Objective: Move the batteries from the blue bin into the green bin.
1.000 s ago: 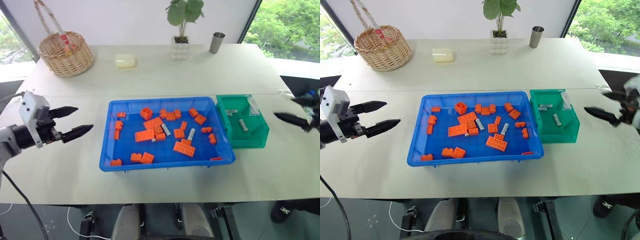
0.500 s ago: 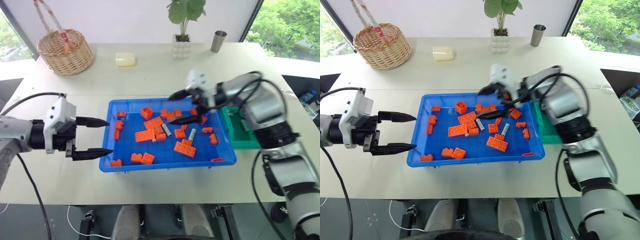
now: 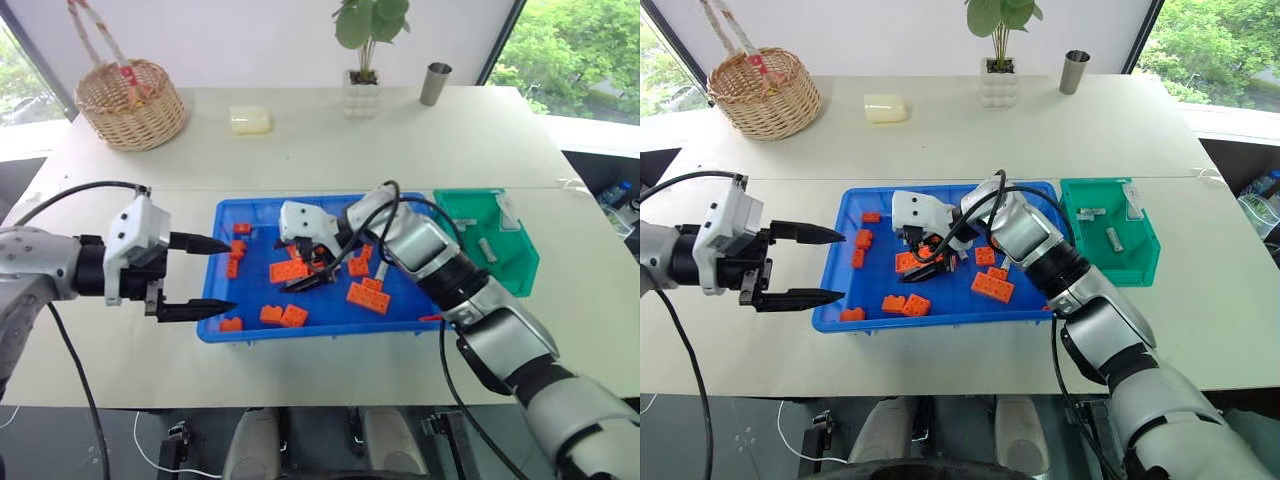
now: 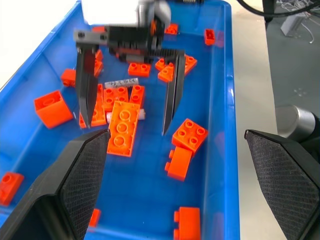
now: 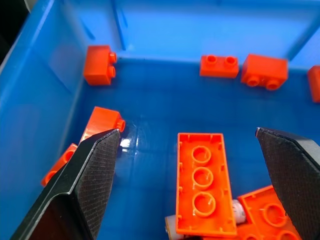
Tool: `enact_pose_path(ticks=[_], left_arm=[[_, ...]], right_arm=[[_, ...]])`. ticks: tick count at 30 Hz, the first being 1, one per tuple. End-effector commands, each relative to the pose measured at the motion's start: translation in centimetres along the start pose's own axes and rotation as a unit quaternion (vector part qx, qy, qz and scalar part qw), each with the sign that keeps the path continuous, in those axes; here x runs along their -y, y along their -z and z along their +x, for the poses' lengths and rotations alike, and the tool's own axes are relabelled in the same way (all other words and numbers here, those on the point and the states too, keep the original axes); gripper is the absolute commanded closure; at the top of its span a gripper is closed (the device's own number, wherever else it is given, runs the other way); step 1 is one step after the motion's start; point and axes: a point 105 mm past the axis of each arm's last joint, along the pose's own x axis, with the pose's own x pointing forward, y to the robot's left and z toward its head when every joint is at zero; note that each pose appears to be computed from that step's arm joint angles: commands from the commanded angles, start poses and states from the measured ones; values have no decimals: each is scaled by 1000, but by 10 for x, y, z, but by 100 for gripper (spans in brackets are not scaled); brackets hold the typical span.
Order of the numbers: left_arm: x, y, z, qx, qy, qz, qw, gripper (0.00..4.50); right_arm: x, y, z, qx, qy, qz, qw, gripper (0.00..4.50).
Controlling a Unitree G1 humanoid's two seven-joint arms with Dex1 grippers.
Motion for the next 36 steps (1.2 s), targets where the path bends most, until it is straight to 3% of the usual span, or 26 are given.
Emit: enact_pose_path(ticks=[1, 4, 6, 12, 22, 28, 29, 31, 36], left_arm=[[0, -10, 1, 10, -5, 21, 1000, 0], [-2, -10, 2, 13, -9, 23, 1000, 0], [-2, -11, 2, 14, -11, 24, 1000, 0], [-5, -13, 3, 18, -14, 29, 999, 0], [-7, -15, 6, 22, -12, 35, 999, 0], [-8, -17, 11, 25, -9, 39, 999, 0], [-8, -17, 11, 25, -8, 39, 999, 0], [-9, -17, 13, 24, -7, 42, 999, 0], [-10, -18, 14, 26, -10, 46, 999, 0]], right_arm=[[7, 3, 3, -24, 15, -29, 999, 3], [8, 9, 5, -41, 16, -39, 998, 3], [7, 10, 6, -42, 13, -39, 998, 56], [7, 2, 7, -24, 13, -43, 999, 330], [-3, -42, 20, 46, -6, -35, 998, 330], [-12, -43, 35, 40, -22, -39, 998, 330], [-12, -43, 35, 39, -22, -41, 998, 223], [-7, -43, 28, 32, -14, -62, 997, 141], [5, -27, 4, -3, -1, -79, 997, 141]])
